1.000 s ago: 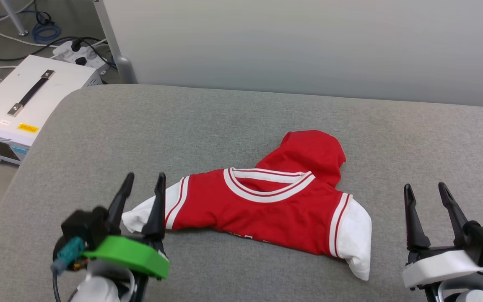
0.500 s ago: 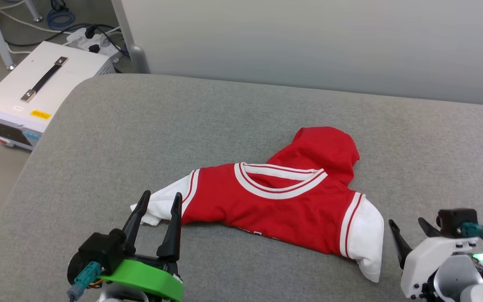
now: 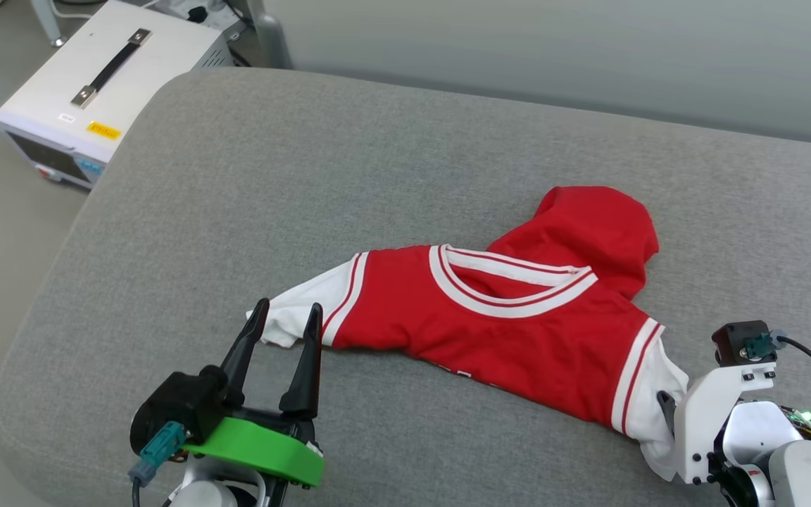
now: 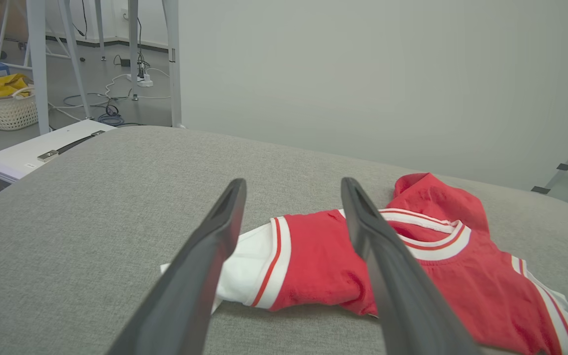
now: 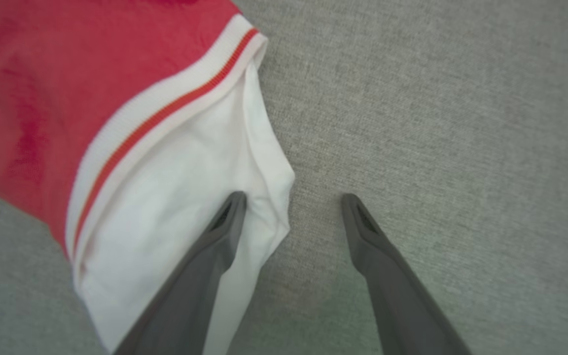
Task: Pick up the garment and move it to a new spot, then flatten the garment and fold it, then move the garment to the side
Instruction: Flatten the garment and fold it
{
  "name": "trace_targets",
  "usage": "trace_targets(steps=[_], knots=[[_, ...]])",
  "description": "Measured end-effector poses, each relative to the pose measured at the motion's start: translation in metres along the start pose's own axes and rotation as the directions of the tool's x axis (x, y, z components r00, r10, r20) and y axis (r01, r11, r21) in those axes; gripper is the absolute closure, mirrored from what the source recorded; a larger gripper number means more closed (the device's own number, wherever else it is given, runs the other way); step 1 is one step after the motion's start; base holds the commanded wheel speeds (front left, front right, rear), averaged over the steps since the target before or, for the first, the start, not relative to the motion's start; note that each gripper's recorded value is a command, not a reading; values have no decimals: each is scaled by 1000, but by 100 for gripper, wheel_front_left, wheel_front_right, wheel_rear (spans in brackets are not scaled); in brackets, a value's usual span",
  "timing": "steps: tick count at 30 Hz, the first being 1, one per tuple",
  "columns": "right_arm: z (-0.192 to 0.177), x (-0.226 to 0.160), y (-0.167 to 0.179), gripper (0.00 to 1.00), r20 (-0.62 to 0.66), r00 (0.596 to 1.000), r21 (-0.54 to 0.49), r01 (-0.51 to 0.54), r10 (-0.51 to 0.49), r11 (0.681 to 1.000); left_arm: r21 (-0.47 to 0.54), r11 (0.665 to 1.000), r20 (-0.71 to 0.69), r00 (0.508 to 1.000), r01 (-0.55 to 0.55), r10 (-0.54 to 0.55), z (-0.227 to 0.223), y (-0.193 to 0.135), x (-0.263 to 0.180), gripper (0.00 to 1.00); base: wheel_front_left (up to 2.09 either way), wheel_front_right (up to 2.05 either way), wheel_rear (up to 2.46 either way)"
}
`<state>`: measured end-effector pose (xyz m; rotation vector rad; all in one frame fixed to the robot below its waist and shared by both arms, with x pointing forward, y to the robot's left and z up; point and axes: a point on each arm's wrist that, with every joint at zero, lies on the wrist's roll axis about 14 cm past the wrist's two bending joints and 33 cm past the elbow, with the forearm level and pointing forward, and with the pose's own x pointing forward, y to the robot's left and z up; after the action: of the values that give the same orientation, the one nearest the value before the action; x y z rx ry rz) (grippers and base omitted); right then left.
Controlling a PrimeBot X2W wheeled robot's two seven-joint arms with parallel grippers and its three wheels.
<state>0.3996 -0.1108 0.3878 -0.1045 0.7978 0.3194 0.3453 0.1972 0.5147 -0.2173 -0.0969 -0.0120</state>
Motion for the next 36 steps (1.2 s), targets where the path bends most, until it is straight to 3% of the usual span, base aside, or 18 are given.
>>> trace_targets(steps=[5,6,7,8,9,16,25,35,36], knots=[[-7,15,12,0,-43,998,-30,-36,35,999,5,1000,-9,1000,-29,29,-3,9,0,0,0,0,0],[-8,17,14,4,-50,998,-36,-42,40,998,8,999,-13,999,-33,33,-4,11,0,0,0,0,0],[-11,19,15,42,-60,997,-49,-49,46,998,12,999,-17,999,-37,38,-5,13,-1,0,0,0,0],[-12,21,16,88,-64,997,-64,-52,48,997,13,999,-19,999,-42,42,-6,14,-1,0,0,0,0],[-11,21,17,100,-59,997,-73,-55,50,996,14,999,-20,999,-42,42,-6,14,-2,0,0,0,0],[2,10,3,100,14,1000,-121,-16,17,992,32,999,-19,999,-27,27,-5,12,-4,0,0,0,0],[19,-34,-88,100,80,977,-205,208,-196,956,20,999,10,1000,26,-26,2,-3,-3,0,0,0,0],[-6,-53,-141,100,3,953,-199,298,-303,934,10,999,-19,998,53,-53,-8,-11,-2,0,0,0,0],[-6,-52,-143,42,16,951,-202,304,-307,931,9,999,-23,998,54,-53,-9,-12,-2,0,0,0,0]])
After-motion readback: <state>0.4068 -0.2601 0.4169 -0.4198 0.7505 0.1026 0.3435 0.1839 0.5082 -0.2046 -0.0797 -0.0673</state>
